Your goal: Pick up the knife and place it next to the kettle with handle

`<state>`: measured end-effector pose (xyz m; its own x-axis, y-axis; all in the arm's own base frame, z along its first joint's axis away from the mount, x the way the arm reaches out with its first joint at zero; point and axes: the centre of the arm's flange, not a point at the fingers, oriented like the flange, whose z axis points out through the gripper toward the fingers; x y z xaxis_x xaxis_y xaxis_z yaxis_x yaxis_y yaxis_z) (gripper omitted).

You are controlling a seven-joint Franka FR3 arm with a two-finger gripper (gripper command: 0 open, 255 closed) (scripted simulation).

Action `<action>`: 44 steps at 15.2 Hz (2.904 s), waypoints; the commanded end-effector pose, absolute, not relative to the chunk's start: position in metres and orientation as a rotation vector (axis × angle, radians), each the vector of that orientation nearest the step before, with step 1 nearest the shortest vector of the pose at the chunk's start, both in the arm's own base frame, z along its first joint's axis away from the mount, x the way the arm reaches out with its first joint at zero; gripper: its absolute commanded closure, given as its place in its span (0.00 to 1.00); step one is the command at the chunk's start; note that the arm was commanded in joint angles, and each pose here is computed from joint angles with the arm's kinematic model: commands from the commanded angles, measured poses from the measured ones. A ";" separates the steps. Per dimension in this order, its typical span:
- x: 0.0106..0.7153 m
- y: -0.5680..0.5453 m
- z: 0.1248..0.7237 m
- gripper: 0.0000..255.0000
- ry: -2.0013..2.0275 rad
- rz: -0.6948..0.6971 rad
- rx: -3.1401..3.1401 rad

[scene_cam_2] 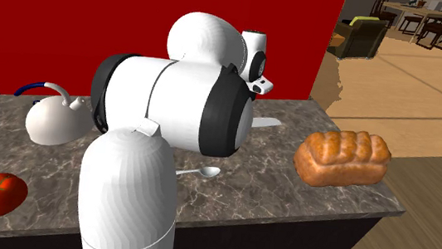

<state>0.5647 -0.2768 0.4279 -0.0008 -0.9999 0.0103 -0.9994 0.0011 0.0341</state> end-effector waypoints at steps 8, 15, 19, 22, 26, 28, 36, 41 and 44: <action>0.565 -0.277 0.428 1.00 -2.200 -0.026 2.198; 0.565 -0.277 0.454 1.00 -2.200 -0.026 2.198; 0.565 -0.277 0.475 1.00 -2.200 -0.026 2.198; 0.565 -0.277 0.491 1.00 -2.200 -0.026 2.198; 0.565 -0.277 0.512 1.00 -2.200 -0.026 2.198; 0.565 -0.277 0.523 1.00 -2.200 -0.026 2.198; 0.565 -0.277 0.565 1.00 -2.200 -0.026 2.198; 0.565 -0.277 0.592 1.00 -2.200 -0.026 2.198; 0.565 -0.277 0.607 1.00 -2.200 -0.026 2.198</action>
<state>0.5648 -0.2761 0.6026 -0.0008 -0.9999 0.0106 -0.9994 0.0011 0.0335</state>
